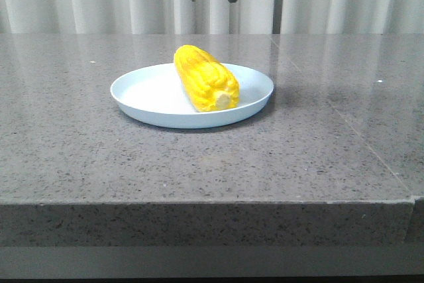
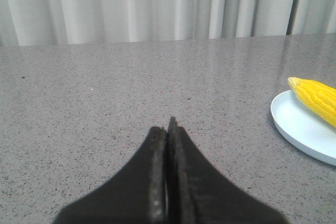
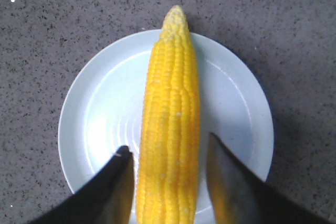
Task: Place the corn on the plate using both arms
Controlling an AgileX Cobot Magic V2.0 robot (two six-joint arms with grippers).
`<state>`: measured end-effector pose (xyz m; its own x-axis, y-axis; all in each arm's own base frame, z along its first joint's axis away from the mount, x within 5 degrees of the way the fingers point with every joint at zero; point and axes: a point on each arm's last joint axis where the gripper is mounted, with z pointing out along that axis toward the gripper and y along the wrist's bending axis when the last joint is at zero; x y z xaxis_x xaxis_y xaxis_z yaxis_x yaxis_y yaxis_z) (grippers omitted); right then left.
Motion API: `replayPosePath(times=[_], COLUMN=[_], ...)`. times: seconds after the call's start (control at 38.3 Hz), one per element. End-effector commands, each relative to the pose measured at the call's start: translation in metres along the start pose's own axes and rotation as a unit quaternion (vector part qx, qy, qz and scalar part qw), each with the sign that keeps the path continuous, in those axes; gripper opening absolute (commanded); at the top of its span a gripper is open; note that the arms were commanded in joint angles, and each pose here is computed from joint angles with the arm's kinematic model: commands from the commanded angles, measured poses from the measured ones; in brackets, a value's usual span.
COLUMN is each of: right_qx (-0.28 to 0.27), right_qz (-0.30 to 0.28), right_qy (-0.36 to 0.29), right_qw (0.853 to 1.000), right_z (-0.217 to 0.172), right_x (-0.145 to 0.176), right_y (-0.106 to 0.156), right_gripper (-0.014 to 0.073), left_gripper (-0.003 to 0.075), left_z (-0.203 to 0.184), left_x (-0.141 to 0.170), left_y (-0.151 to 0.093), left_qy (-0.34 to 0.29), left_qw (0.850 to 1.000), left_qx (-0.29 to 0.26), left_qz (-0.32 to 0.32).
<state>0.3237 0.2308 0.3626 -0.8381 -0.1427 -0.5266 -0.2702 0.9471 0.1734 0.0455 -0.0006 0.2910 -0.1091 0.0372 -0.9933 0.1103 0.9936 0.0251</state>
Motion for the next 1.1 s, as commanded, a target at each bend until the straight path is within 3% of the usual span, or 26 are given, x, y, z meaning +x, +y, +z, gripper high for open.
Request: replayPosePath(times=[0.0,0.18,0.42,0.65,0.89,1.07], right_qx=[-0.010,0.004,0.022,0.073,0.123,0.148], right_qz=[-0.006,-0.013,-0.002,0.029,0.080,0.110], right_qy=[-0.055,-0.058,-0.052,-0.045,-0.063,-0.082], right_qw=[0.998,0.998,0.998,0.996,0.987,0.979], right_z=[-0.033,-0.034,-0.046,-0.074,-0.103,-0.123], right_x=[-0.009,-0.010,-0.010,-0.004,0.036,0.081], right_y=[-0.001,-0.003,-0.020,-0.079,-0.141,-0.165], right_gripper=[0.0127,-0.0071,-0.0059,-0.0059,-0.0059,-0.0059], left_gripper=[-0.0020,-0.0020,-0.0020,-0.0020,-0.0020,-0.0020], left_z=[-0.002,-0.002,-0.002,-0.002,-0.002,-0.002], left_x=[-0.016,-0.016,-0.016,-0.016,-0.016,-0.016], left_y=[-0.001,-0.001,-0.001,-0.001,-0.001,-0.001], left_qy=[-0.049,-0.049,-0.049,-0.049,-0.049,-0.049], left_qw=[0.999,0.999,0.999,0.999,0.999,0.999], left_qx=[0.006,0.006,0.006,0.006,0.006,0.006], left_qz=[-0.003,-0.003,-0.003,-0.003,-0.003,-0.003])
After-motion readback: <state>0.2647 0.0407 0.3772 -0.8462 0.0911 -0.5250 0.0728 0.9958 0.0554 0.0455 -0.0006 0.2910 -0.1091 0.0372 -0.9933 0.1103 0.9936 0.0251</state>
